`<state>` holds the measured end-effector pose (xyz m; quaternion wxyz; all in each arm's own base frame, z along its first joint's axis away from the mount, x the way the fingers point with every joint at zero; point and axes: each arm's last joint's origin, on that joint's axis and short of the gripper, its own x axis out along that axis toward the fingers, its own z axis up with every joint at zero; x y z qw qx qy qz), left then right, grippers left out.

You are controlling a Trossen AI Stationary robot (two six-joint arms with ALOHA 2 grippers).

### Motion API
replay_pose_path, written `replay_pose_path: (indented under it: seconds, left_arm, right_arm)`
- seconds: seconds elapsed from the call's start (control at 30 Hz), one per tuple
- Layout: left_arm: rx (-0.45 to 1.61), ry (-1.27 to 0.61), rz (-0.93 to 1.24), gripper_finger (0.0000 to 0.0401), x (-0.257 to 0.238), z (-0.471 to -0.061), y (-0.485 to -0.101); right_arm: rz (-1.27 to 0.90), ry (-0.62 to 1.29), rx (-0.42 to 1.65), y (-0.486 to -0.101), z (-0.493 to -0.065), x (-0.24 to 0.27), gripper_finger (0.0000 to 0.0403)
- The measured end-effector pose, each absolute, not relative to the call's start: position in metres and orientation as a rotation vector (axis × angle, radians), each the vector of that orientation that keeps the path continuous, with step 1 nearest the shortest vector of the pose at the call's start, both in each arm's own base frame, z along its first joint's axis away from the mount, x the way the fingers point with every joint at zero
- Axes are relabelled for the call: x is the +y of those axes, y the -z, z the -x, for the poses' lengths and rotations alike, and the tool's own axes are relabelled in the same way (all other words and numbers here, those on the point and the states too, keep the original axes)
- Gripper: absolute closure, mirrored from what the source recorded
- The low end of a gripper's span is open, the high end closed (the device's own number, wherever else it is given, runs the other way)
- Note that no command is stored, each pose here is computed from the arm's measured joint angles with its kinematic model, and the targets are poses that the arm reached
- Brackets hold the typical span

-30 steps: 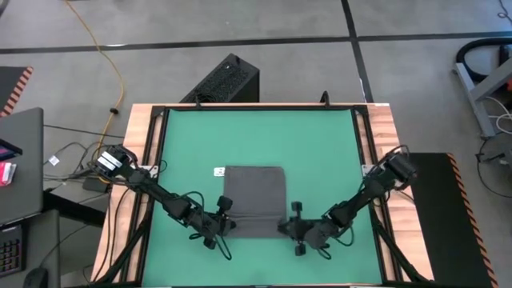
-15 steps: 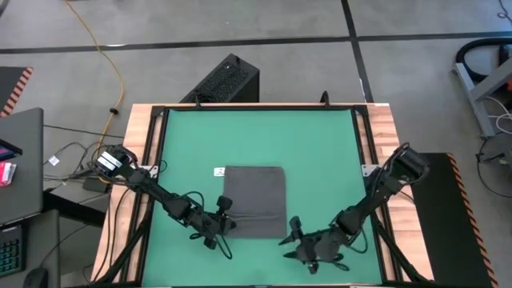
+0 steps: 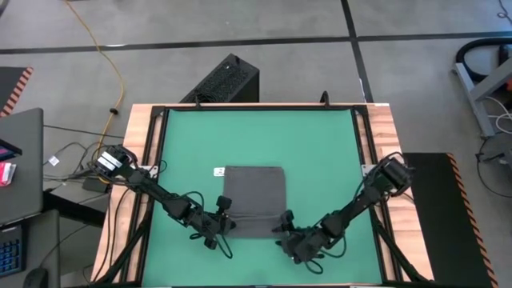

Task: Roll towel
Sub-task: Roll the gray towel

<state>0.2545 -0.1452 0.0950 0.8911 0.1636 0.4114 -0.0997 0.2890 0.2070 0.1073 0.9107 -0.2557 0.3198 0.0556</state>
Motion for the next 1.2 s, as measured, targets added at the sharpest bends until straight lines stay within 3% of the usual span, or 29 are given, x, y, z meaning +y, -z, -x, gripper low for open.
replay_pose_path:
  seconds: [0.57,0.73,0.97,1.2]
  left_arm:
    - [0.85,0.227,-0.381,0.0397,-0.145,-0.254,-0.095]
    - [0.849,0.227,-0.38,0.0397,-0.145,-0.254,-0.095]
    - [0.815,0.227,-0.344,0.0397,-0.147,-0.255,-0.099]
    - [0.727,0.253,-0.255,0.0397,-0.151,-0.257,-0.129]
  right_arm:
    - [0.516,0.131,0.746,-0.084,-0.275,0.203,0.0167]
    - [0.483,0.141,0.739,-0.083,-0.276,0.202,0.0228]
    - [0.411,0.144,0.757,-0.082,-0.278,0.199,0.0375]
    - [0.305,0.152,0.74,-0.087,-0.279,0.2,0.038]
